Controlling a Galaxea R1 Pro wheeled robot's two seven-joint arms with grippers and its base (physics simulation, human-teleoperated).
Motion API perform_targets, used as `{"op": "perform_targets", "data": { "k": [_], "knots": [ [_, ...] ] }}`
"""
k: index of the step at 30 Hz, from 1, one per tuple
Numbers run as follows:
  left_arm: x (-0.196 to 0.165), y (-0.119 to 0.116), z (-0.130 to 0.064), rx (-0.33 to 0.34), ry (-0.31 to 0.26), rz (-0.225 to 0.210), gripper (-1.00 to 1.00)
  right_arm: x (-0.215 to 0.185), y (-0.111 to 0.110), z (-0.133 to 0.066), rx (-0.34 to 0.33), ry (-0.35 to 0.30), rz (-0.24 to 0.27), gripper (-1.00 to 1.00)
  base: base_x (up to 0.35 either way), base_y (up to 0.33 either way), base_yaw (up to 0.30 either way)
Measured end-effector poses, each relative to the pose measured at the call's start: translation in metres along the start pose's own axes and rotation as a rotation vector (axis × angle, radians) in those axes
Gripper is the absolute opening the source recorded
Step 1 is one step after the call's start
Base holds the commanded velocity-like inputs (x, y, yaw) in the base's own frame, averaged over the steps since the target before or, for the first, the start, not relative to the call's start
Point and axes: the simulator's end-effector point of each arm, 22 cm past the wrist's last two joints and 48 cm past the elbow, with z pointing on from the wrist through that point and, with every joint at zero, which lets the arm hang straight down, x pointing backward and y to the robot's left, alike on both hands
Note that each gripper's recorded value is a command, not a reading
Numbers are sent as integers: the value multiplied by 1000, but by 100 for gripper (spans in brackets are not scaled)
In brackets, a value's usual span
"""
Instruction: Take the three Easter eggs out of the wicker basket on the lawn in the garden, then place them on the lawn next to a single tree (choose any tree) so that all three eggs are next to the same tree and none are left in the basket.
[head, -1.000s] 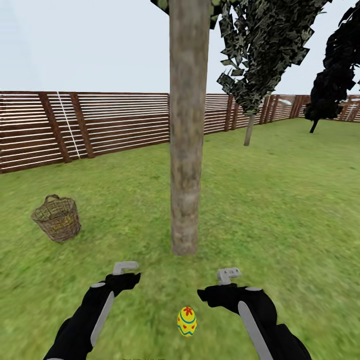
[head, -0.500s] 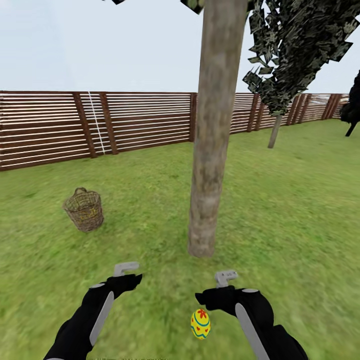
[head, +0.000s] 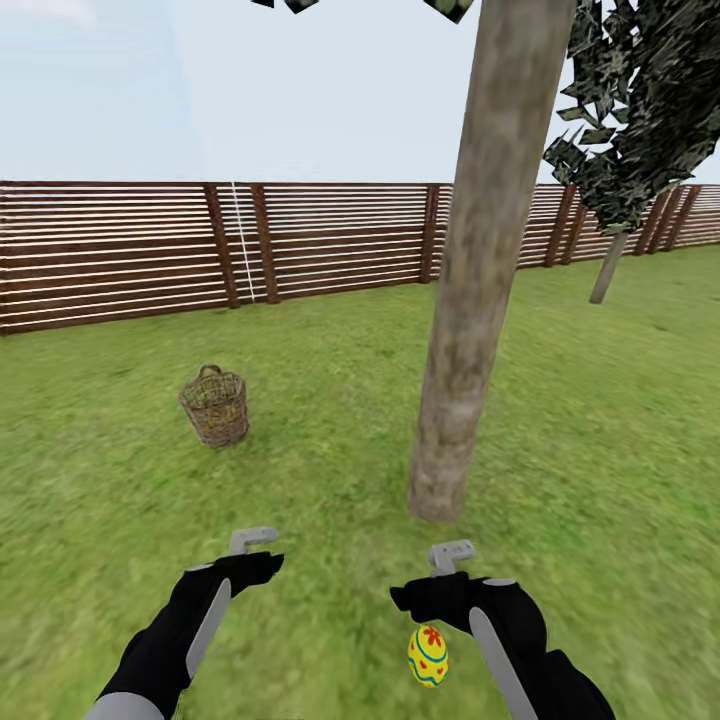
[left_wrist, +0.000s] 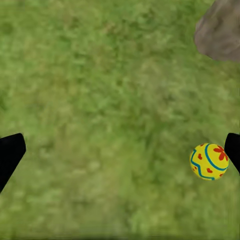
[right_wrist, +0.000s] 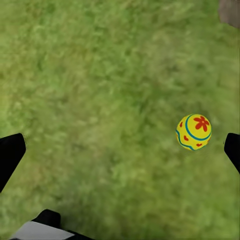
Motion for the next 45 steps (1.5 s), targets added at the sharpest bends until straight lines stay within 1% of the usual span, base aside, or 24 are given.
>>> {"op": "perform_targets", "data": {
  "k": [2, 4, 5, 8, 11, 16, 27, 34, 45],
  "knots": [
    [7, 14, 6, -23, 33, 1, 100, -1, 0, -2, 1, 1, 1, 100, 0, 0, 275],
    [10, 23, 7, -36, 46, 1, 100, -2, 0, -4, 0, 2, 2, 100, 0, 0, 275],
    [13, 32, 7, -48, 54, 1, 100, -3, 1, -5, -1, 2, 3, 100, 0, 0, 275],
    [15, 41, 6, -61, 63, -2, 100, -5, 1, -9, -2, 2, 6, 100, 0, 0, 277],
    [16, 46, 5, -68, 69, -4, 100, -8, 1, -13, -3, 1, 9, 100, 0, 0, 193],
    [15, 49, 4, -75, 71, -7, 100, -11, 4, -18, -5, 0, 7, 100, 0, 0, 62],
    [8, 48, -7, -76, 71, -7, 100, -17, 8, -30, -4, 1, 5, 100, 0, 0, 27],
    [5, 47, -14, -77, 73, -7, 100, -23, 10, -37, -1, -11, 3, 100, 0, 0, 219],
    [1, 45, -24, -76, 77, -9, 100, -27, 14, -47, -3, -9, 1, 100, 0, 0, 265]
  ]
}}
